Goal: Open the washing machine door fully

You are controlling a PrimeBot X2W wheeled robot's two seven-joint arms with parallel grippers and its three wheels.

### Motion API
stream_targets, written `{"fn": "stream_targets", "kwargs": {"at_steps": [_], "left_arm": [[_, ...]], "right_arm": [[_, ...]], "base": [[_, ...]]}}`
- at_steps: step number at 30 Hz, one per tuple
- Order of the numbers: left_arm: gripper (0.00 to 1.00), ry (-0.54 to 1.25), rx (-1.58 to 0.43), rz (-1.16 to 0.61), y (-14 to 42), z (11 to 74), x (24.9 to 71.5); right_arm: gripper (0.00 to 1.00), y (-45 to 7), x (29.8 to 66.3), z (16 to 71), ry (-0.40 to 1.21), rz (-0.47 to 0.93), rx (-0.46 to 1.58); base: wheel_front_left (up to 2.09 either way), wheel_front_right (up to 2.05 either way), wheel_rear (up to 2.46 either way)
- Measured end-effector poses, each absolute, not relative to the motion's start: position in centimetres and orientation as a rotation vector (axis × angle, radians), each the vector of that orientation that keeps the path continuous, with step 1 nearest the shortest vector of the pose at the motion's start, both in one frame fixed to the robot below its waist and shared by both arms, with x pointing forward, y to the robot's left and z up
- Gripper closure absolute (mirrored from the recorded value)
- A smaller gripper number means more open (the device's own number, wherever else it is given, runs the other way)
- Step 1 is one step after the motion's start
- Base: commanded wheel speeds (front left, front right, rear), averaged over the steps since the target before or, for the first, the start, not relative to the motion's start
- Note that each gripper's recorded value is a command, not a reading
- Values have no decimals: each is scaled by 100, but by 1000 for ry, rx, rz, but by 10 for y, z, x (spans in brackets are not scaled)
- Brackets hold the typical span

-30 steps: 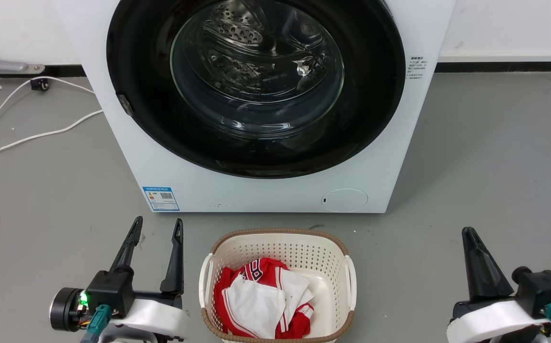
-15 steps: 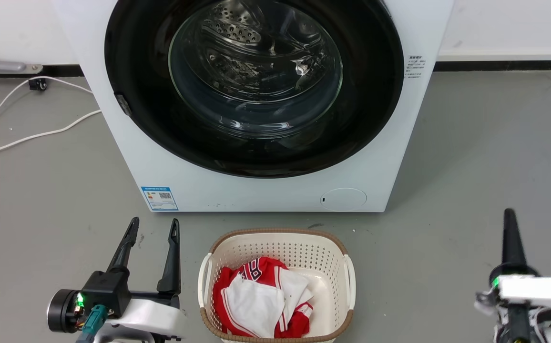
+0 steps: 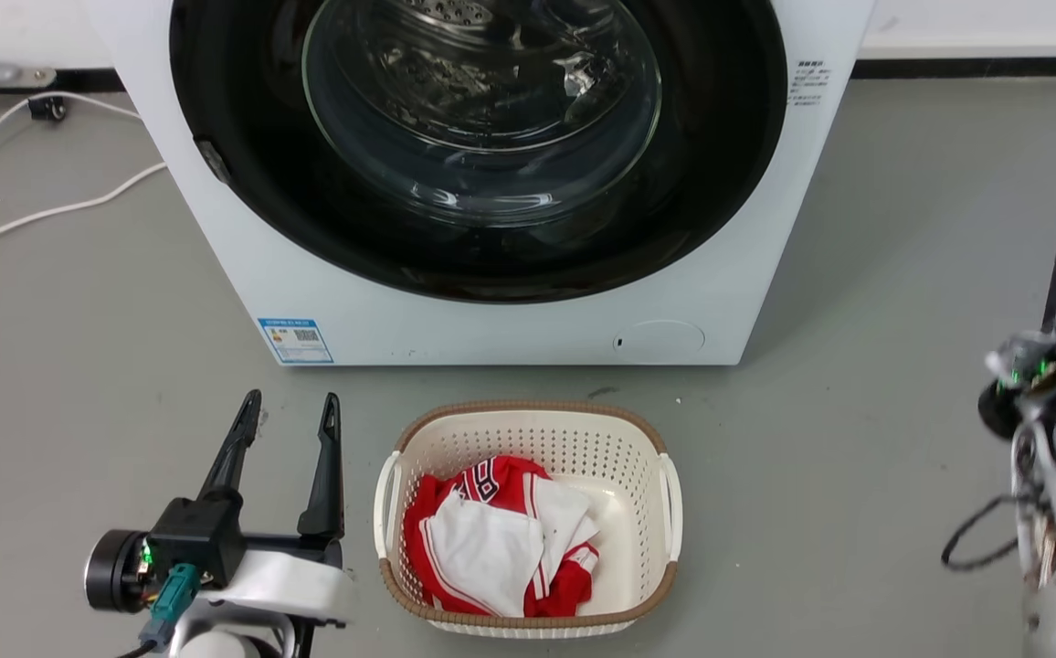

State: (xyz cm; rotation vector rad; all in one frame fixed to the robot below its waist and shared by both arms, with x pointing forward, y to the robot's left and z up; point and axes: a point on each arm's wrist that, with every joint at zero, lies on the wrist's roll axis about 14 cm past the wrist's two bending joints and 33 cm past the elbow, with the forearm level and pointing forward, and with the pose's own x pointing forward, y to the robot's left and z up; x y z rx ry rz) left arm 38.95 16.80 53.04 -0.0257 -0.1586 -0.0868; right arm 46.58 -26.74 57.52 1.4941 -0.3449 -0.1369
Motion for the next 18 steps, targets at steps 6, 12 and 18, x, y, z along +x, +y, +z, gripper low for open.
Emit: {"fn": "stream_targets", "kwargs": {"at_steps": [6,12,18], "left_arm": [[0,-151,-24,-96,166,527,403],[0,-138,-22,-92,168,520,416],[0,-130,-22,-99,166,514,430]], "right_arm": [[100,-267,521,602,-279,-72,1443],[100,-250,571,623,-163,15,1350],[100,-219,610,616,18,89,1211]], "base": [[0,0,0],[0,0,0],[0,0,0]]}}
